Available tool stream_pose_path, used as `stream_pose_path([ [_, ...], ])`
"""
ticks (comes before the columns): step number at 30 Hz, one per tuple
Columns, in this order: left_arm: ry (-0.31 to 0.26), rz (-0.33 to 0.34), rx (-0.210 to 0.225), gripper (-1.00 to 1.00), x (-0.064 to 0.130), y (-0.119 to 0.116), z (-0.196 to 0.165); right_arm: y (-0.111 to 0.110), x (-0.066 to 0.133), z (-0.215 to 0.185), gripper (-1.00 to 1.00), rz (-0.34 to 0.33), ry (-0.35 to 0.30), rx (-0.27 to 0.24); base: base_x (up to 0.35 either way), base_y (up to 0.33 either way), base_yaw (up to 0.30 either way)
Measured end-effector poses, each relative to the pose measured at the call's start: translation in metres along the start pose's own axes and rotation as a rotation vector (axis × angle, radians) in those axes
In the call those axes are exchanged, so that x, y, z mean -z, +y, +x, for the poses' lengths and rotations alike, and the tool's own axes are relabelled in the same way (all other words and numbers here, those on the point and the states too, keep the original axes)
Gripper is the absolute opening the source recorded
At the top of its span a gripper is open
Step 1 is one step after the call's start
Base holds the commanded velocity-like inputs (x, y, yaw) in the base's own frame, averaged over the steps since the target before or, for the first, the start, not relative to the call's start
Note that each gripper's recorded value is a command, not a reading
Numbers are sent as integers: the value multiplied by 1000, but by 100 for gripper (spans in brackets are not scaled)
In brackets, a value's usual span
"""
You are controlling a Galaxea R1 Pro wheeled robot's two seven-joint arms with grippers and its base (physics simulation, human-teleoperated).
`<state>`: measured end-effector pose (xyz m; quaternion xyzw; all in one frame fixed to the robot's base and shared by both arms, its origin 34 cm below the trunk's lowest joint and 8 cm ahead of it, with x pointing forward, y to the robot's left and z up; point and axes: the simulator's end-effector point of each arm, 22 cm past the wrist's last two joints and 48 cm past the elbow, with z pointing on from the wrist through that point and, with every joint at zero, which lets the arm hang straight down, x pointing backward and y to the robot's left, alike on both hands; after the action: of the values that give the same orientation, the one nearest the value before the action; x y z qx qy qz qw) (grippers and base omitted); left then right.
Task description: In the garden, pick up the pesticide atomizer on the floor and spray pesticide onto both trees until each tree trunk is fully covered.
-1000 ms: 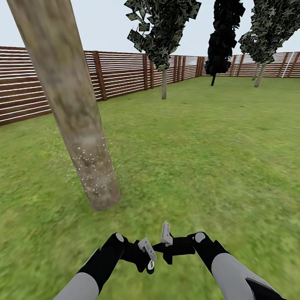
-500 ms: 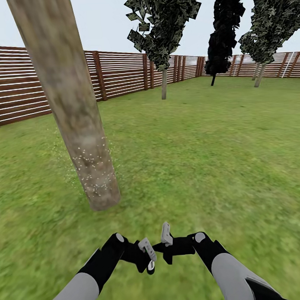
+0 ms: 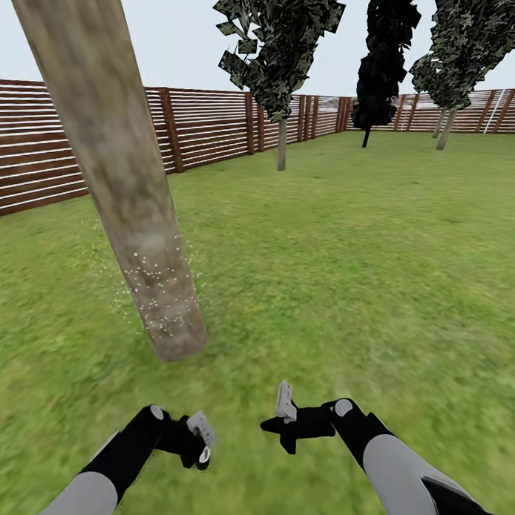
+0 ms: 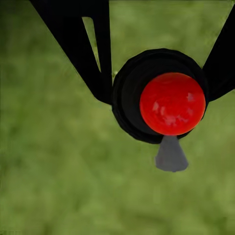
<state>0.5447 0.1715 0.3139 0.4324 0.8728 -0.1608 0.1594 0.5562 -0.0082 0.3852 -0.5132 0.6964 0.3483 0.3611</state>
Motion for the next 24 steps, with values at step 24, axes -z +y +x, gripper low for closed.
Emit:
stream_pose_path([
  [24,-496,-680,726,-100,54,43,221,8,190,224,100,1270,-30,-364,0,0,0],
])
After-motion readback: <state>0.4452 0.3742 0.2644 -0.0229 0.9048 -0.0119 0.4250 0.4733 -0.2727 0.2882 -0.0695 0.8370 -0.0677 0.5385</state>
